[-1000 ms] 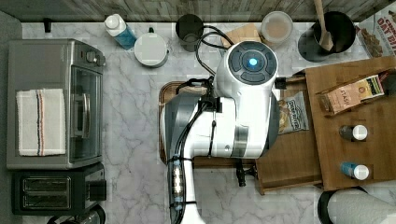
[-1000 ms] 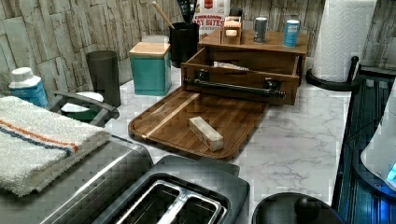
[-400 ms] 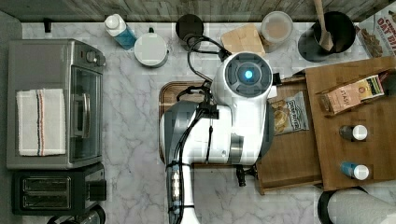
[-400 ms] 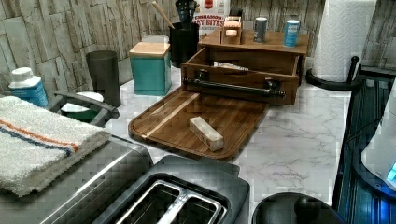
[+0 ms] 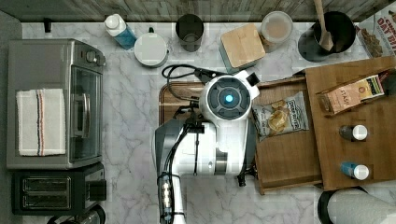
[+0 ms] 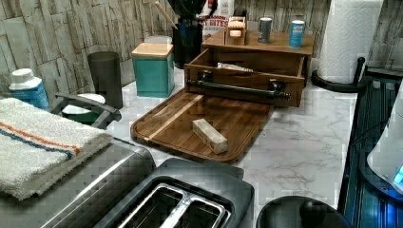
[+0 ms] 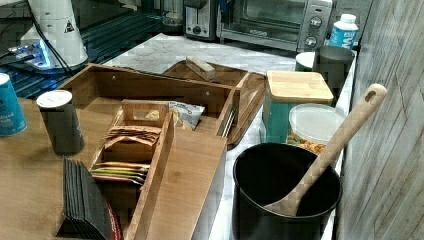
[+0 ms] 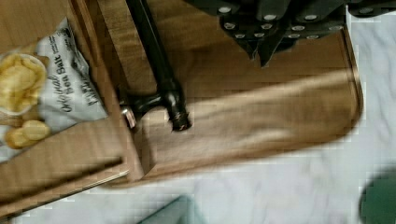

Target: Close the drawer.

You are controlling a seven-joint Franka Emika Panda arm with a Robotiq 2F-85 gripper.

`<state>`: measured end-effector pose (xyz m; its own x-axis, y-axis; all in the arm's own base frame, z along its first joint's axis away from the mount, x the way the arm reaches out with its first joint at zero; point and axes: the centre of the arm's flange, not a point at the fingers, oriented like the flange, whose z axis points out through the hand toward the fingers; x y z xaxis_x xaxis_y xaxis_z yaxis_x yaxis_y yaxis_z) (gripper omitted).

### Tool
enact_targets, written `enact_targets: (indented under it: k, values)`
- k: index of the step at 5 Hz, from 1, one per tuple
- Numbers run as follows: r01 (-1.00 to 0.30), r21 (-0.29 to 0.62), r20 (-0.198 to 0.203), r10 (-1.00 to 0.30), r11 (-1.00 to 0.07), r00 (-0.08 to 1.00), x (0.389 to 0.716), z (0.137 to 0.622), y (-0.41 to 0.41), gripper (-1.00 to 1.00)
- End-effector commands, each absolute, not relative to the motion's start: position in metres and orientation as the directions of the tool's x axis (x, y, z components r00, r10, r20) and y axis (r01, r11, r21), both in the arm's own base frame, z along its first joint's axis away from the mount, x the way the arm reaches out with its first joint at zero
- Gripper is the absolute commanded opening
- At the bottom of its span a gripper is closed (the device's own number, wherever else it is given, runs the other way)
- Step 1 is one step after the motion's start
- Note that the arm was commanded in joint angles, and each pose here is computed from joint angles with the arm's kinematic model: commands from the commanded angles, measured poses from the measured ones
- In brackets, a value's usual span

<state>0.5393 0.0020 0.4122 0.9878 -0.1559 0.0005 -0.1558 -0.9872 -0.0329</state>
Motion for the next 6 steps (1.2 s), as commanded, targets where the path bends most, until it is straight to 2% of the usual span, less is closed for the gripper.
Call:
enact_targets:
  k: [1, 3, 6]
  values:
    - [0.147, 0.023, -0.071, 0.145, -0.989, 0.987, 0.503, 0.334, 0.007, -1.00]
    - [0.200, 0.076, -0.046, 0.197, -0.977, 0.979, 0.485, 0.281, -0.002, -1.00]
    - [0.239, 0.072, -0.059, 0.235, -0.968, 0.970, 0.495, 0.285, -0.041, -1.00]
